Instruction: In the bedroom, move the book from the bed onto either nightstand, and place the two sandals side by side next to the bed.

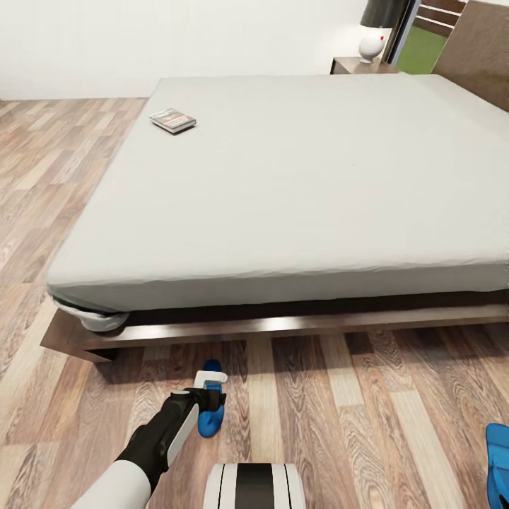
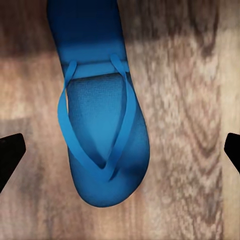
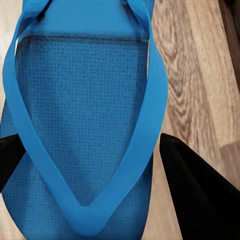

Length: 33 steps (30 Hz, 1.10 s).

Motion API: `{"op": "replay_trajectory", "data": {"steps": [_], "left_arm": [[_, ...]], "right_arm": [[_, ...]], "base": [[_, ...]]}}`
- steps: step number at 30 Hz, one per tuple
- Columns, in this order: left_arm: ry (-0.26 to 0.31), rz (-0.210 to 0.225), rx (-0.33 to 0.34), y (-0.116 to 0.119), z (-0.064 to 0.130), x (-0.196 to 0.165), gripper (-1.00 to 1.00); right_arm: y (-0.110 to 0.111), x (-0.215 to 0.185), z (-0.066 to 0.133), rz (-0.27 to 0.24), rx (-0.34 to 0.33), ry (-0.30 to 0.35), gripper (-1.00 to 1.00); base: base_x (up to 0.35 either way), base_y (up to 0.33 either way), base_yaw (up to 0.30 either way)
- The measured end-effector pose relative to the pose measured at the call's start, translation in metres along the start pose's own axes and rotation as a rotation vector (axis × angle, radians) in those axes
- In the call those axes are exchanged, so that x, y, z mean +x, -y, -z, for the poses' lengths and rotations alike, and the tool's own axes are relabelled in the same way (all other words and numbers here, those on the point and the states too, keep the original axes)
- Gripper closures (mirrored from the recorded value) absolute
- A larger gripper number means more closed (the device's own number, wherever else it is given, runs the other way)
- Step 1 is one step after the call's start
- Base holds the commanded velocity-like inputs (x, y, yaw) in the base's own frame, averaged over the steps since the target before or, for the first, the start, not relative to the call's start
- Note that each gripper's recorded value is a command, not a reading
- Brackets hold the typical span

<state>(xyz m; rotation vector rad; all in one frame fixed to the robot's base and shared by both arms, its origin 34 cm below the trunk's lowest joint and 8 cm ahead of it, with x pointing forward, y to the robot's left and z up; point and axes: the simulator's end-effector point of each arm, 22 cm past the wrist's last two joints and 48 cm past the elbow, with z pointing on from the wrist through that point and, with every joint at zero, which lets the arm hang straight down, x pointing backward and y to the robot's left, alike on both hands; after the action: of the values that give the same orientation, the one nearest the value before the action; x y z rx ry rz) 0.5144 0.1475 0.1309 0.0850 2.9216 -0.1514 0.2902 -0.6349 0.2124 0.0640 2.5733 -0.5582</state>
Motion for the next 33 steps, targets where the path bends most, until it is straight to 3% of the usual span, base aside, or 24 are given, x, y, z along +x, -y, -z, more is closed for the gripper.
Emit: {"op": "replay_trajectory", "data": {"steps": [7,12,20,23,30,33], "left_arm": [[-0.001,0.002,-0.005,-0.001,0.000,0.000,-1.00],[-0.001,0.002,-0.005,-0.001,0.000,0.000,-1.00],[-0.001,0.003,-0.004,-0.001,0.000,0.000,-1.00],[-0.001,0.004,-0.005,-0.002,0.000,0.000,-1.00],[0.000,0.013,-0.009,-0.005,0.000,0.000,-1.00],[0.000,0.014,-0.010,-0.007,0.000,0.000,-1.00]], "right_arm": [[0.000,-0.004,-0.001,0.002,-0.001,0.004,1.00],[0.004,-0.009,-0.008,-0.009,0.005,-0.035,1.00],[0.013,-0.119,-0.027,0.003,0.016,0.007,1.00],[0.011,-0.129,-0.027,0.004,0.025,-0.017,1.00],[-0.036,-0.108,-0.031,0.040,-0.039,-0.133,1.00],[-0.068,-0.100,-0.032,0.024,-0.077,-0.161,1.00]], "base": [[-0.156,0.000,0.000],[-0.056,0.000,0.000],[-0.007,0.000,0.000],[0.000,0.000,0.000],[0.000,0.000,0.000],[0.000,0.000,0.000]]}}
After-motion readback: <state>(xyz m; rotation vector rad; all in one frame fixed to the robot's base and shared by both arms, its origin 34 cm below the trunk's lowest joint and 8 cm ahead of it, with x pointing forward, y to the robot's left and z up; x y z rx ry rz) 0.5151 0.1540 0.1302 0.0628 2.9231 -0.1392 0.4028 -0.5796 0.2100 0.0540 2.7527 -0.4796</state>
